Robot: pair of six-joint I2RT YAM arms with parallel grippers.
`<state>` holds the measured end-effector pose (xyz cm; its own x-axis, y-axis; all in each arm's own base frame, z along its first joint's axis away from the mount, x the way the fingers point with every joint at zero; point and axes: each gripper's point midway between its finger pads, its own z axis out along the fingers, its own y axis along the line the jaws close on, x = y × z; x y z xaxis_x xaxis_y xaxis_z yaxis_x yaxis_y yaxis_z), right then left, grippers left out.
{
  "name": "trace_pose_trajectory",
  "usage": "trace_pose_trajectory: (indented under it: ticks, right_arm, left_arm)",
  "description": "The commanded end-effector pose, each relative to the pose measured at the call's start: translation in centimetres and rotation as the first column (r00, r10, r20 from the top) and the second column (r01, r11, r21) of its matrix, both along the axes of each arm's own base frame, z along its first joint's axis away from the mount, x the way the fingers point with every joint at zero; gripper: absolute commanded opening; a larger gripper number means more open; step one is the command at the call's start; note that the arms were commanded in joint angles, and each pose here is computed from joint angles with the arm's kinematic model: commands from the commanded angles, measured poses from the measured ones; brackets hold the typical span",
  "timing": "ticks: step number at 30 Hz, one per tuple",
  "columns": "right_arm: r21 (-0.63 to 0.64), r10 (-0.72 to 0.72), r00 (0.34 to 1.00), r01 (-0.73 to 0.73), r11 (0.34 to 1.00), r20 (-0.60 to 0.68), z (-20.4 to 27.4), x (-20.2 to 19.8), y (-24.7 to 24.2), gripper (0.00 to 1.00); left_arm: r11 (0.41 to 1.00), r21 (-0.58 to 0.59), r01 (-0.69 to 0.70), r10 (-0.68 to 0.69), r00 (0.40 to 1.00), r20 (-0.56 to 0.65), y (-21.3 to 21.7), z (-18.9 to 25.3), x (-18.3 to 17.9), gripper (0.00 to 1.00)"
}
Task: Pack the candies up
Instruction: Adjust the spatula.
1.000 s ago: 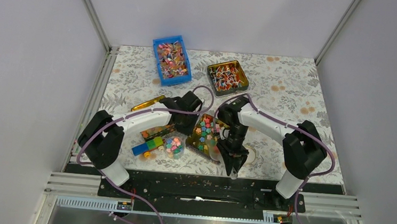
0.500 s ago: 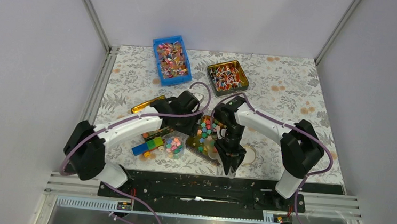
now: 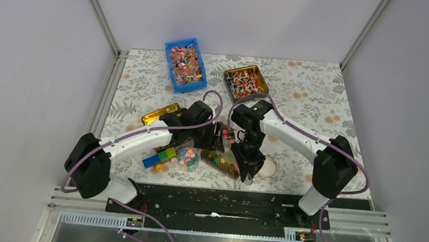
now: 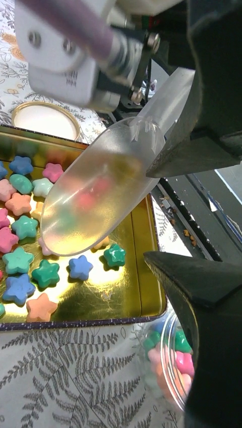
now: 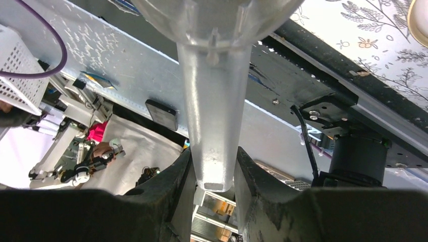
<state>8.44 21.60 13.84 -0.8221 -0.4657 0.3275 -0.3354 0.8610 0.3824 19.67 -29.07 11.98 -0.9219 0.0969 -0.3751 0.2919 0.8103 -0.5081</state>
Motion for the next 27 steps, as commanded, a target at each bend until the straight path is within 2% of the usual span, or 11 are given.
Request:
trace_pose_trajectory:
  ticks: [1,5,12,18,21,24,27]
  right_arm:
    - [0.045,-0.011,0.991,0.005,0.999,0.134,1.9,1.4,0.6,0.00]
    - [0.064,-0.038,0.975,0.025,0.998,0.217,2.4,2.7,0.9,0.00]
    - [0.131,-0.115,0.923,0.071,0.989,0.366,3.0,4.8,1.6,0.00]
    - [0.101,-0.090,0.939,0.060,0.993,0.333,2.2,4.2,1.1,0.00]
    - [0.076,-0.068,0.950,0.046,0.996,0.305,1.7,3.6,0.6,0.00]
    - [0.080,-0.058,0.957,0.036,0.996,0.285,1.5,3.2,0.5,0.00]
    - [0.092,-0.047,0.963,0.023,0.995,0.265,1.7,2.8,0.6,0.00]
  left_arm:
    - [0.997,-0.079,0.015,-0.017,0.999,-0.027,-1.6,0.5,-0.2,0.54]
    - [0.997,-0.072,0.020,-0.022,0.999,-0.032,-1.4,0.2,-0.4,0.47]
    - [0.997,-0.069,0.031,-0.033,0.999,-0.031,-1.6,0.2,-0.3,0.45]
    - [0.997,-0.074,0.032,-0.031,0.999,0.014,-1.5,1.1,0.2,0.47]
    - [0.991,-0.129,0.017,-0.008,0.998,0.068,-1.4,2.9,1.1,0.53]
    - [0.972,-0.236,-0.012,0.038,0.993,0.109,-1.4,5.1,2.3,0.59]
    - [0.943,-0.333,-0.023,0.054,0.995,0.087,-1.6,6.2,3.0,0.61]
